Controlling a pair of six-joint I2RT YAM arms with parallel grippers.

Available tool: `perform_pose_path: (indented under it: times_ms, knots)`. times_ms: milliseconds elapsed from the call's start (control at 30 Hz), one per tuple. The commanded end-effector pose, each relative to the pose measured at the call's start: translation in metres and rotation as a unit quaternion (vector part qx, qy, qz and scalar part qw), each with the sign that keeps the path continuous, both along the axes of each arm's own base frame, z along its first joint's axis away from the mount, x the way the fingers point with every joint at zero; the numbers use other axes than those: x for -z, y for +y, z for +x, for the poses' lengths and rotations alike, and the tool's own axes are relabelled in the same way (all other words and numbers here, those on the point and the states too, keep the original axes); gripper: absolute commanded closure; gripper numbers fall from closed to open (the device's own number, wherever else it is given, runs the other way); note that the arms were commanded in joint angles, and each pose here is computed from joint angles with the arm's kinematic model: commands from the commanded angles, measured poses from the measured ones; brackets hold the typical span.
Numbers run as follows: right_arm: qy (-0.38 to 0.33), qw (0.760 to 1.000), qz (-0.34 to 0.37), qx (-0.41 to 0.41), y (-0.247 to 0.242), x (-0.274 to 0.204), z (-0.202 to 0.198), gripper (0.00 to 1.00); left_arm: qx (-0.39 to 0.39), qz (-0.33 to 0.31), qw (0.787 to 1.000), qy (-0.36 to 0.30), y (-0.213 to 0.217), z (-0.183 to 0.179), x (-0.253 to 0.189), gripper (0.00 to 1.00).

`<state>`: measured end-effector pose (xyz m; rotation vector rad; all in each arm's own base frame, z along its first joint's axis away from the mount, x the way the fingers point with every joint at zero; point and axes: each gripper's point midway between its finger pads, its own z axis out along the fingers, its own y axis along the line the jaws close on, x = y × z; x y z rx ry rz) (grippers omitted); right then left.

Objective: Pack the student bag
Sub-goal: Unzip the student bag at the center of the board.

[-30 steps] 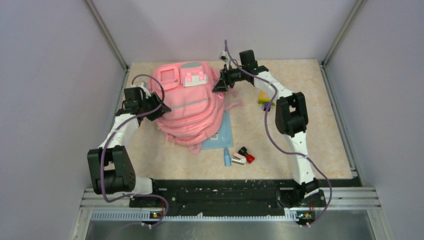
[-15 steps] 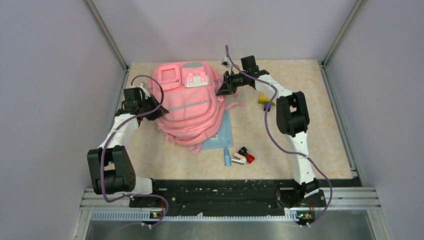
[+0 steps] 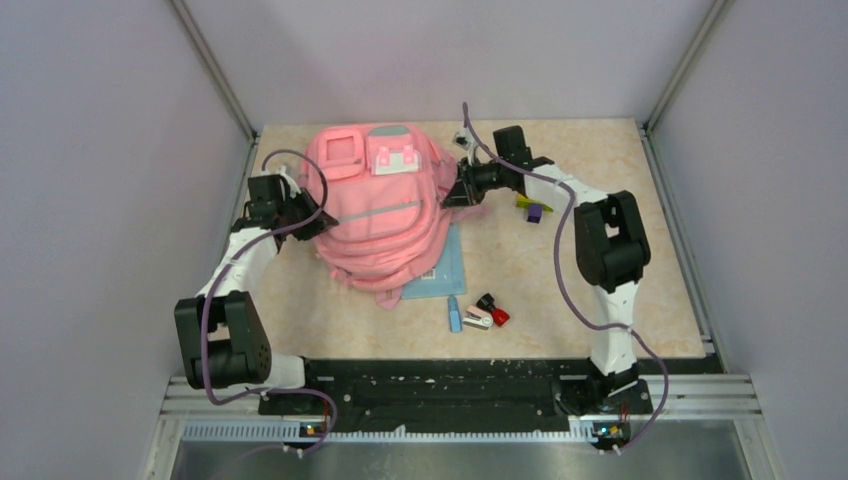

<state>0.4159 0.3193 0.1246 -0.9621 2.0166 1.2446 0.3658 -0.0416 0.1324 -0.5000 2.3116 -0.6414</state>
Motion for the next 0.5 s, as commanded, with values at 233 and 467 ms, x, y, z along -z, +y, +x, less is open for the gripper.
perform_pose_path:
  times_ms: [233, 467]
  knots:
    - [0.072, 0.997, 0.001, 0.019, 0.011, -0.003, -0.076, 1.0, 0.002, -0.027, 0.998, -0.048, -0.009, 0.012, -0.02, 1.0]
    - [0.067, 0.997, 0.01, 0.028, 0.042, -0.013, -0.112, 1.0, -0.011, -0.013, 0.998, -0.053, -0.003, 0.012, -0.022, 1.0]
